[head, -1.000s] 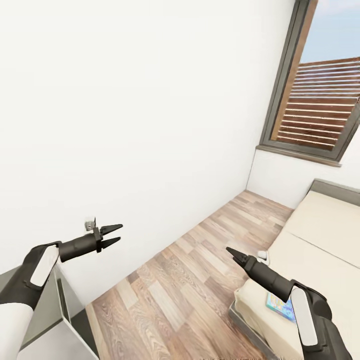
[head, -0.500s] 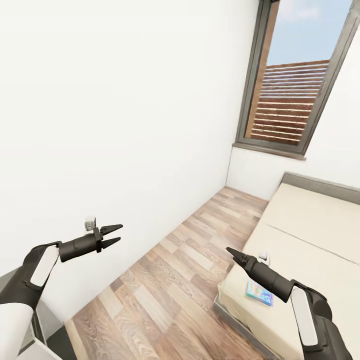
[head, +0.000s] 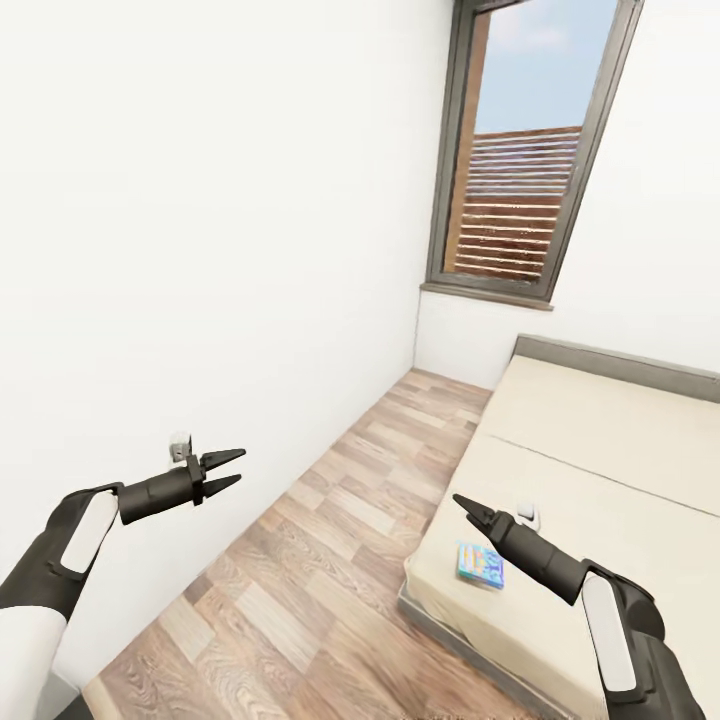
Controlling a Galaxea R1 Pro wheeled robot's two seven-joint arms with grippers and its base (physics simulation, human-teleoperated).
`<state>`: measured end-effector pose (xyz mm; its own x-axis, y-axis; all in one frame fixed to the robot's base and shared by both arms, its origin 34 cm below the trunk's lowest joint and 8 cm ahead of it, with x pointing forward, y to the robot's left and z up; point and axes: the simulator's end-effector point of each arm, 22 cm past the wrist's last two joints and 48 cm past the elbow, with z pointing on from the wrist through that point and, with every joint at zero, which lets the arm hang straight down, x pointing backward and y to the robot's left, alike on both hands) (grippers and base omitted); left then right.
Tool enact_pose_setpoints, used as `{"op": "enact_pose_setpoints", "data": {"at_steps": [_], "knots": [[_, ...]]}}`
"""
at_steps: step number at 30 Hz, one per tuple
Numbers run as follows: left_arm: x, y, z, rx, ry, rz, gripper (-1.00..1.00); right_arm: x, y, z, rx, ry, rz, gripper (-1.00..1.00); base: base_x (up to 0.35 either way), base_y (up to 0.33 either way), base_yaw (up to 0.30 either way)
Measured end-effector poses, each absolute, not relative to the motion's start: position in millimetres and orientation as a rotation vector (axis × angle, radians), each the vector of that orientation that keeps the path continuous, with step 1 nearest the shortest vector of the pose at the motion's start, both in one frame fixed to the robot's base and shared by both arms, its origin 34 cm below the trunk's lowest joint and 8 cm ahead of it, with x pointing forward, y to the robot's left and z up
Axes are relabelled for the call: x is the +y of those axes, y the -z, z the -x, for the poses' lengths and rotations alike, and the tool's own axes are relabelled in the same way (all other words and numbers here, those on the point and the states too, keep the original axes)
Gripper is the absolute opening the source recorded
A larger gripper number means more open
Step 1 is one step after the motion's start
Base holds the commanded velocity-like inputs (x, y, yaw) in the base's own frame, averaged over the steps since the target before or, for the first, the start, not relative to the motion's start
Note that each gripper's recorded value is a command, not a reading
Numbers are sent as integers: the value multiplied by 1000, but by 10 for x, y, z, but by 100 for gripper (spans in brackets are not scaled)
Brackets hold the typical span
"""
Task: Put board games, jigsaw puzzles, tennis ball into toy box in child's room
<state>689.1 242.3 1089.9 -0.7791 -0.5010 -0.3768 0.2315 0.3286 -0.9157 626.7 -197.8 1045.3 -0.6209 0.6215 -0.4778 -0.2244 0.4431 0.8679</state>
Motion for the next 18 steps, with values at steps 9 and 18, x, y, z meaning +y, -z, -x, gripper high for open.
{"op": "enact_pose_setpoints", "data": {"at_steps": [9, 18], "knots": [[2427, -10900, -6891, 1970, 1504, 237, 100, -1986, -10443, -6266, 1863, -1287, -342, 100, 0, 0, -279], [2432, -10897, -6891, 1970, 1504, 238, 100, -2023, -10477, -6297, 1834, -1267, -337, 100, 0, 0, -256]]}}
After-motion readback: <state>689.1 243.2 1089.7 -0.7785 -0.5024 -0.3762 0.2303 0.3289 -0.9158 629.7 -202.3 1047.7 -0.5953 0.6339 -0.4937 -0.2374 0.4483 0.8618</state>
